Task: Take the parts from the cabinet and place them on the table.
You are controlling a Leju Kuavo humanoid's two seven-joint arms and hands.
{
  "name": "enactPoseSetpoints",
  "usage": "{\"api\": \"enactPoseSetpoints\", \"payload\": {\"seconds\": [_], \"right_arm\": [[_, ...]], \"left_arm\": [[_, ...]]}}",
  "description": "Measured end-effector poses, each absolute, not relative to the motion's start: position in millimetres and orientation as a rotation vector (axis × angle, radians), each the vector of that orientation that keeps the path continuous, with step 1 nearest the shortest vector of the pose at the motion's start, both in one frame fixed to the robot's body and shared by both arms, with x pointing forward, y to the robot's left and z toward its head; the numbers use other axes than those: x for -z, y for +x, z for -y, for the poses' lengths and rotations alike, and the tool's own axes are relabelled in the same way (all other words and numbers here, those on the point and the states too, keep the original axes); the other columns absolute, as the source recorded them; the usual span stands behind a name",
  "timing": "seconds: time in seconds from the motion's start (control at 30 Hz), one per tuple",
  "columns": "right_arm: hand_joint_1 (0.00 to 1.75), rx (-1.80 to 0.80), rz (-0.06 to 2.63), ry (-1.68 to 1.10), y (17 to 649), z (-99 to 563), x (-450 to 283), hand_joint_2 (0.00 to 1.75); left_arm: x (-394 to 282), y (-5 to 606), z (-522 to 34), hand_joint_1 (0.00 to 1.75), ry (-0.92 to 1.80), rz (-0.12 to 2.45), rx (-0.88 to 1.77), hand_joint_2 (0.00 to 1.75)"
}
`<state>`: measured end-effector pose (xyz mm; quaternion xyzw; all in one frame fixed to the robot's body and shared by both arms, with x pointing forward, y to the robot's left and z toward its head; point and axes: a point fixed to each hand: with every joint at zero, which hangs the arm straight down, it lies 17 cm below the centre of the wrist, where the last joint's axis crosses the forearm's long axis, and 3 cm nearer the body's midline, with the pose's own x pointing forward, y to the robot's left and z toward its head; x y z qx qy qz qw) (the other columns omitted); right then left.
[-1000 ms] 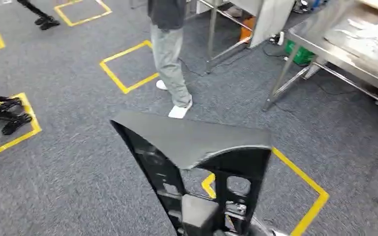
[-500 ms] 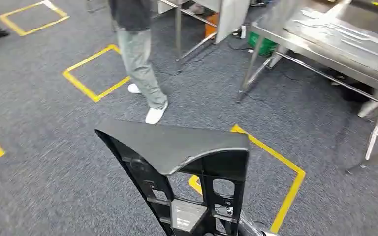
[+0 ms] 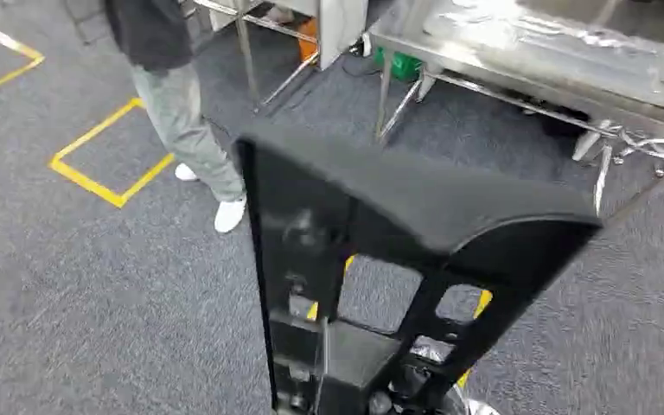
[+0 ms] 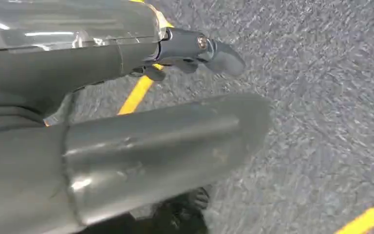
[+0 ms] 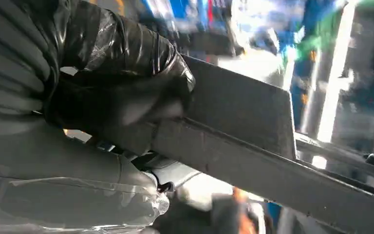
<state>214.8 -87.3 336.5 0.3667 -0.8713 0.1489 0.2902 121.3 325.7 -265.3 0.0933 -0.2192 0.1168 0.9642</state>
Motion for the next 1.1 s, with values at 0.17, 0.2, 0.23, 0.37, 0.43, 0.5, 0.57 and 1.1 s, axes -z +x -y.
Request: {"api": "enactPoseSetpoints", "payload": {"seconds": [0.17,0.2,0.23,0.37,0.43,0.5,0.57,1.1], "right_arm": [[1.75,-0.359,2.363,0.957,215,91,-344,1.75],[1.75,-0.350,2.372,0.954,214,92,-345,1.75],[1.75,-0.343,2.382,0.952,214,93,-347,1.75],[1.75,-0.288,2.430,0.926,211,105,-355,1.75],[1.75,-0.279,2.460,0.901,212,110,-361,1.75],[1.75,-0.291,2.477,0.873,213,112,-363,1.75],[1.75,-0.304,2.484,0.847,215,113,-362,1.75],[1.75,-0.312,2.507,0.733,228,132,-359,1.75]], "left_arm": [[266,117,-328,0.00,0.191,0.432,-0.216,0.00],[266,117,-326,0.00,0.178,0.434,-0.211,0.00],[266,118,-324,0.00,0.168,0.435,-0.208,0.00],[266,119,-319,0.00,0.131,0.440,-0.221,0.00],[265,121,-319,0.00,0.120,0.448,-0.230,0.00],[266,117,-318,0.00,0.115,0.444,-0.230,0.00],[266,117,-319,0.00,0.114,0.444,-0.231,0.00],[265,117,-317,0.00,0.105,0.449,-0.232,0.00]]}}
